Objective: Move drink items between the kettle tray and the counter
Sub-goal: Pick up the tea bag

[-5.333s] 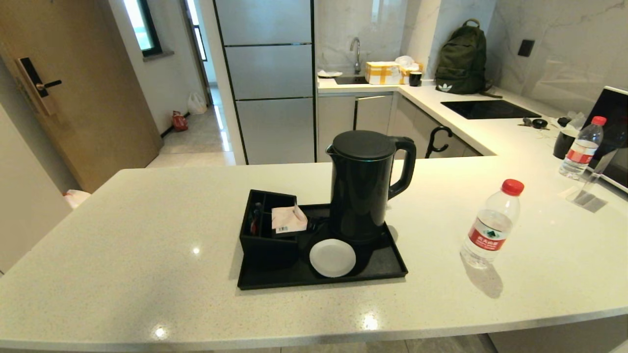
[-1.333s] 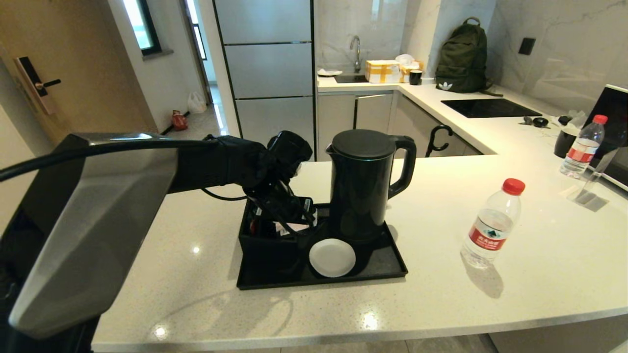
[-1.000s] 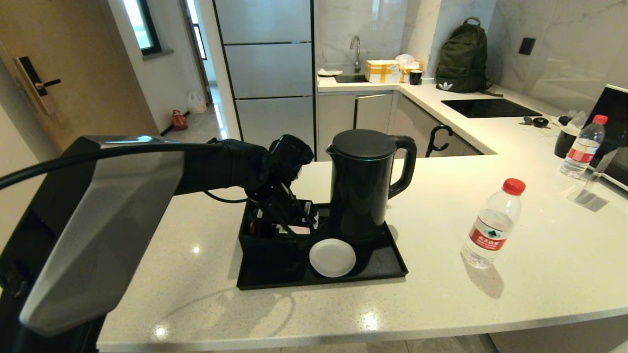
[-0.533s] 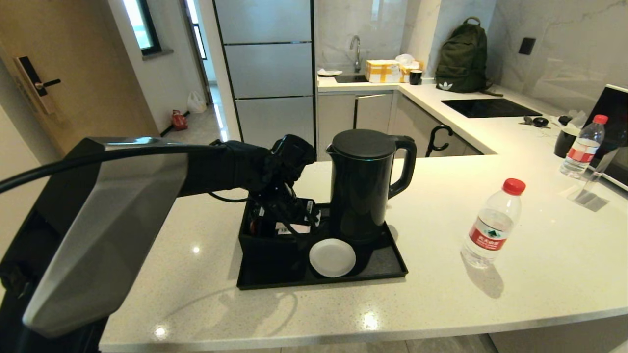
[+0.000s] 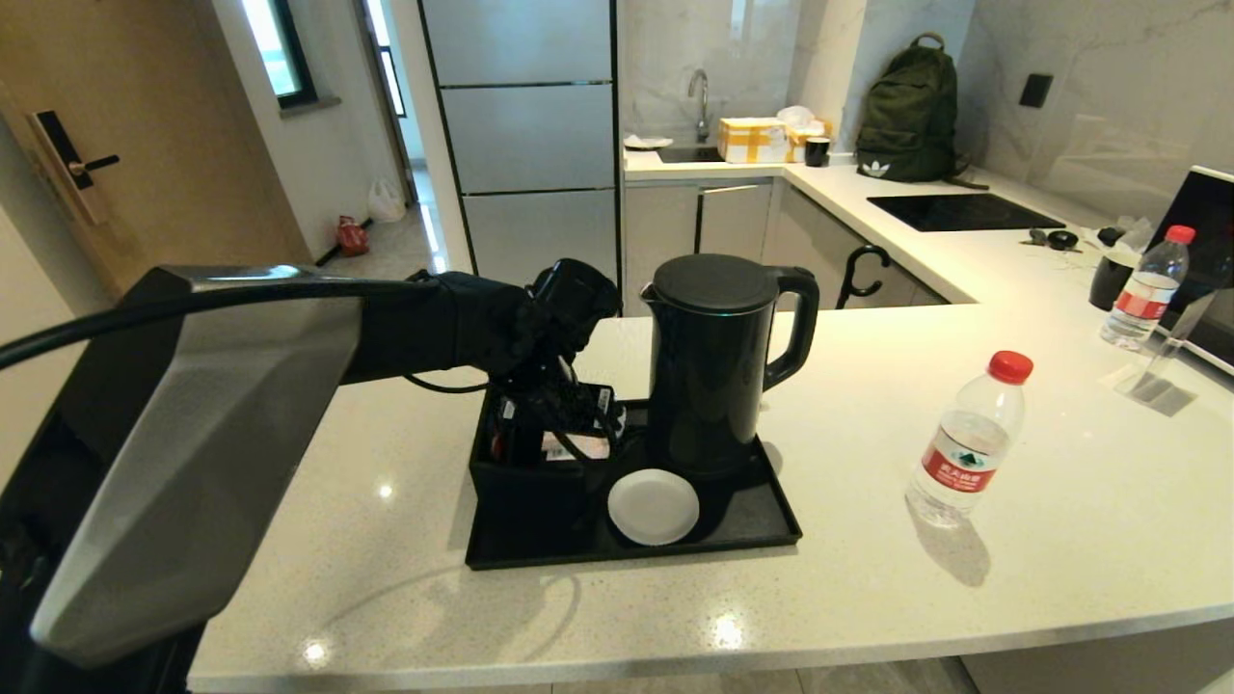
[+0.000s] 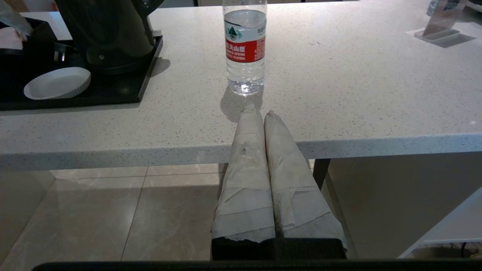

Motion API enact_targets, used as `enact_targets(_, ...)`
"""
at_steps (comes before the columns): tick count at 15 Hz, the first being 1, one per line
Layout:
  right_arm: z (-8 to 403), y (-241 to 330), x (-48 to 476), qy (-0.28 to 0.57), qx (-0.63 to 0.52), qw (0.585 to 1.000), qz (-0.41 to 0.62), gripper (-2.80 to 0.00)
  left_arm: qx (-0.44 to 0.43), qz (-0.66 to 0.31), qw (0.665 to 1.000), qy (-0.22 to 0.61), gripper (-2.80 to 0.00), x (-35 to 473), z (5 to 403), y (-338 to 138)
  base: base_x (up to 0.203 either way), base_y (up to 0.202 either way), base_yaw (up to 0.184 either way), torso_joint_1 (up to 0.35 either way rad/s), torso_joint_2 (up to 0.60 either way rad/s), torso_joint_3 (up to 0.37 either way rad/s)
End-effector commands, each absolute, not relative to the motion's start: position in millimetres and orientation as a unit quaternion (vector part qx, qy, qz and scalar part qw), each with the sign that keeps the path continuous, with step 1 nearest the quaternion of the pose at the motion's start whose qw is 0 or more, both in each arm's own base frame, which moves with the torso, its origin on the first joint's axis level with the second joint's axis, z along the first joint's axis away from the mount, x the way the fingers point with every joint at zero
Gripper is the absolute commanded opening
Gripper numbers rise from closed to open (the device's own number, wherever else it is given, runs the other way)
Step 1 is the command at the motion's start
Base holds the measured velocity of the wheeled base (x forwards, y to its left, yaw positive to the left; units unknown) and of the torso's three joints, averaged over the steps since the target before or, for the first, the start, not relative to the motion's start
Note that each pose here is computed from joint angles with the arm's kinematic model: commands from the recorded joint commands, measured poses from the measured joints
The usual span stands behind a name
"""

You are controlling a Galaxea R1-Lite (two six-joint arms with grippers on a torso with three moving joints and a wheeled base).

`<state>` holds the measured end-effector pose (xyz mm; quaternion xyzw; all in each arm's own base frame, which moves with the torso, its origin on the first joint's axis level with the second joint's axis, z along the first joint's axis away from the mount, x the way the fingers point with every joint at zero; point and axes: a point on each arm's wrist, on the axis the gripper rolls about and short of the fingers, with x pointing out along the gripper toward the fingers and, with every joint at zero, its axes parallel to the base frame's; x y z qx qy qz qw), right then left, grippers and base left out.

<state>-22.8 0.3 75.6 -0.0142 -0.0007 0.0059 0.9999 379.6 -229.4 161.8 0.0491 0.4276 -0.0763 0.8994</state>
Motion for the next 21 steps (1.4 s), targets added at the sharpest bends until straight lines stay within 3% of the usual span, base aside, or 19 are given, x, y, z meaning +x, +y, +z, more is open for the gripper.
enact_targets(1,75,0,-23,0.000,-0.015,1.000,0.006,-2.80,0.047,-0.066,0.905,0.417,0.00,377,172,-225,0.000,0.000,0.000,0.000,0.00,0.000)
enact_targets(12,75,0,-23,0.000,-0.015,1.000,0.006,-2.80,0.057,-0.031,0.911,0.407,0.00,375,173,-225,0.000,0.000,0.000,0.000,0.00,0.000)
enact_targets(21,75,0,-23,0.000,-0.015,1.000,0.006,-2.80,0.078,-0.072,0.904,0.414,0.00,354,166,-260,0.000,0.000,0.000,0.000,0.00,0.000)
